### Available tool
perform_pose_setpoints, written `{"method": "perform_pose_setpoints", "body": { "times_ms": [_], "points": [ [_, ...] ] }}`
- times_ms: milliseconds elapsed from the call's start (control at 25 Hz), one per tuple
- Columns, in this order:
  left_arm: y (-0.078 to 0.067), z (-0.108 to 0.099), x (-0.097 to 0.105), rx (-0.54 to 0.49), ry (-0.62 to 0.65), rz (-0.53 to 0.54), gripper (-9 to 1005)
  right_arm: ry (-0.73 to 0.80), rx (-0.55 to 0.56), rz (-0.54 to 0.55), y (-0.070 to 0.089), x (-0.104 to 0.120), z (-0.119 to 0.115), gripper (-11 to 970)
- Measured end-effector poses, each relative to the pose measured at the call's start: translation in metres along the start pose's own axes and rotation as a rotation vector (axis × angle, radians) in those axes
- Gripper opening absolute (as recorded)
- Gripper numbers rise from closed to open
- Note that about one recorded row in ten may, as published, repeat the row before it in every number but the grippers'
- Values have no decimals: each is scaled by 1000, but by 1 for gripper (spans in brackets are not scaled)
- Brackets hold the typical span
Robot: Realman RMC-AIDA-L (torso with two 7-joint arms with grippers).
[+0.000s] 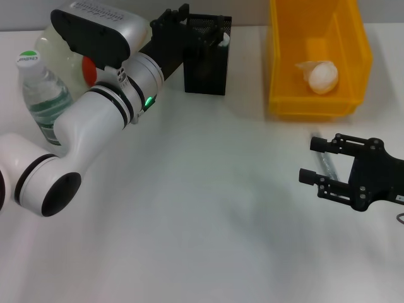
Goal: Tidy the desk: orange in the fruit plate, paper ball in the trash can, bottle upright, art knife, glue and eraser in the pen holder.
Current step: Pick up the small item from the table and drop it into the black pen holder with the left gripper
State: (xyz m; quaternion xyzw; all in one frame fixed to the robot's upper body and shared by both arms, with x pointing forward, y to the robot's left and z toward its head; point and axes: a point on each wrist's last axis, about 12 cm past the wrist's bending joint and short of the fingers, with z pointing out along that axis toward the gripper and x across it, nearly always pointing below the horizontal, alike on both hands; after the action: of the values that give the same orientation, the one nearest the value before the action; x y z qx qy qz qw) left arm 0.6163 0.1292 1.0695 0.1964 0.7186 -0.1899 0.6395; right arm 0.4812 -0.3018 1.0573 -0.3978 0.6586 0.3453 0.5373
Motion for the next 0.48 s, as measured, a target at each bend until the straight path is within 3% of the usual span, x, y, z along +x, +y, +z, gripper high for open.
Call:
{"method": "perform_pose_setpoints", "body": {
  "times_ms": [200, 360, 480],
  "points": [
    [-3, 0, -1, 8, -8, -8, 741, -1, 4, 1, 0, 0, -1, 663],
    [-8, -7, 1, 31, -41, -35, 779, 0, 11, 3, 0, 1, -2, 670],
    [-11, -25, 5, 94, -114, -81, 808, -4, 22, 5, -1, 1, -4, 675]
  ]
}}
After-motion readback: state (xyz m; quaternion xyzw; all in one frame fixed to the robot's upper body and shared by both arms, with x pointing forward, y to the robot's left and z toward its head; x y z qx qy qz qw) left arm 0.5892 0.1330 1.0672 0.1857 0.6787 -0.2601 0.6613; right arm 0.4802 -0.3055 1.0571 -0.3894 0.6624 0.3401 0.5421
